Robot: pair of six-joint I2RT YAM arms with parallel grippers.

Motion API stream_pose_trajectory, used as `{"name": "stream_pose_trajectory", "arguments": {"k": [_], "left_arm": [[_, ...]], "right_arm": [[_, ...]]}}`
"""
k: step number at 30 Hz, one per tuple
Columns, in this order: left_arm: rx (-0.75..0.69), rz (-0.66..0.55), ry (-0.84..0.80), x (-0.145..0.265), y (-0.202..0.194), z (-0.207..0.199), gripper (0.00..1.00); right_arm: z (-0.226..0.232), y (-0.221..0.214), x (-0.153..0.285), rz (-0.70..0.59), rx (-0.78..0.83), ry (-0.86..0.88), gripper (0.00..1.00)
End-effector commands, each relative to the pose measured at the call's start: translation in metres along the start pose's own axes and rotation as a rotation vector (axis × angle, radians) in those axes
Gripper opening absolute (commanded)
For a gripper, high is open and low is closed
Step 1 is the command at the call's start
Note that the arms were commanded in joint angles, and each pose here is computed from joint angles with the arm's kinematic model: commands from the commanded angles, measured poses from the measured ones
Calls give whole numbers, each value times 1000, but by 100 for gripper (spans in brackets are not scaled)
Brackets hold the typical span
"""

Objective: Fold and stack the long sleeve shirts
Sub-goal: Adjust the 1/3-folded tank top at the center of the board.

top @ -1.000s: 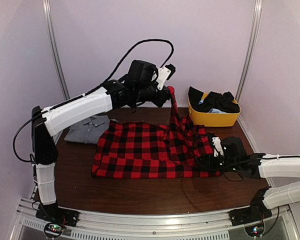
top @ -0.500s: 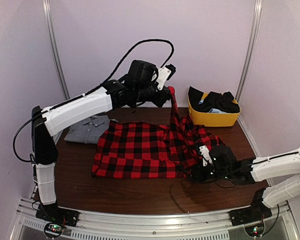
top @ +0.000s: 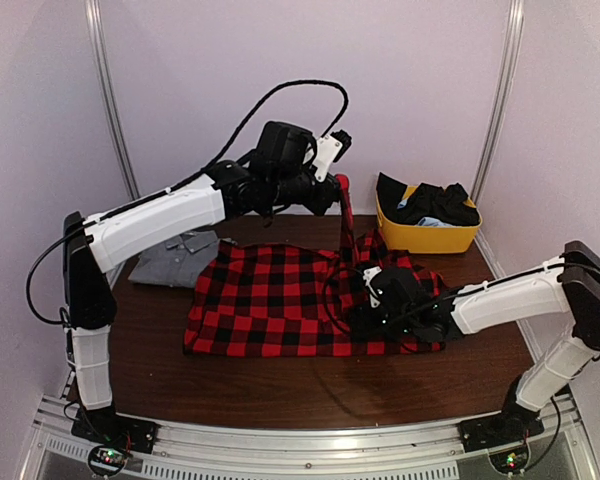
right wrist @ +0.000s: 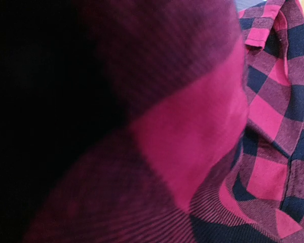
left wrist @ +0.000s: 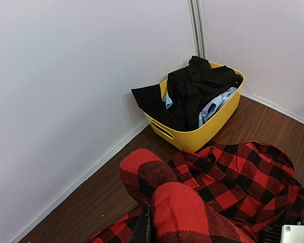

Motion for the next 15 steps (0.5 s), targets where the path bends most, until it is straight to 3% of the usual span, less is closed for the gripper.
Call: {"name": "stream_pose_trajectory", "arguments": {"k": [1,15], "left_arm": [[16,-37,26,10,9,9,0],[11,-10,18,10,-1,6,0]], "right_arm": [[-14,6,-8,-1,43,-164,72],[-42,17,-15,12,87,-346,76]]}}
Point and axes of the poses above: each gripper's point midway between its finger pads, its own x axis back along the fingers, its own z axis along the line the jaws close on, y = z × x, the point moved 9 cm from there along x, back along the fingers, and after that the axes turned 7 degrees about -x, right-handed, at the moved point
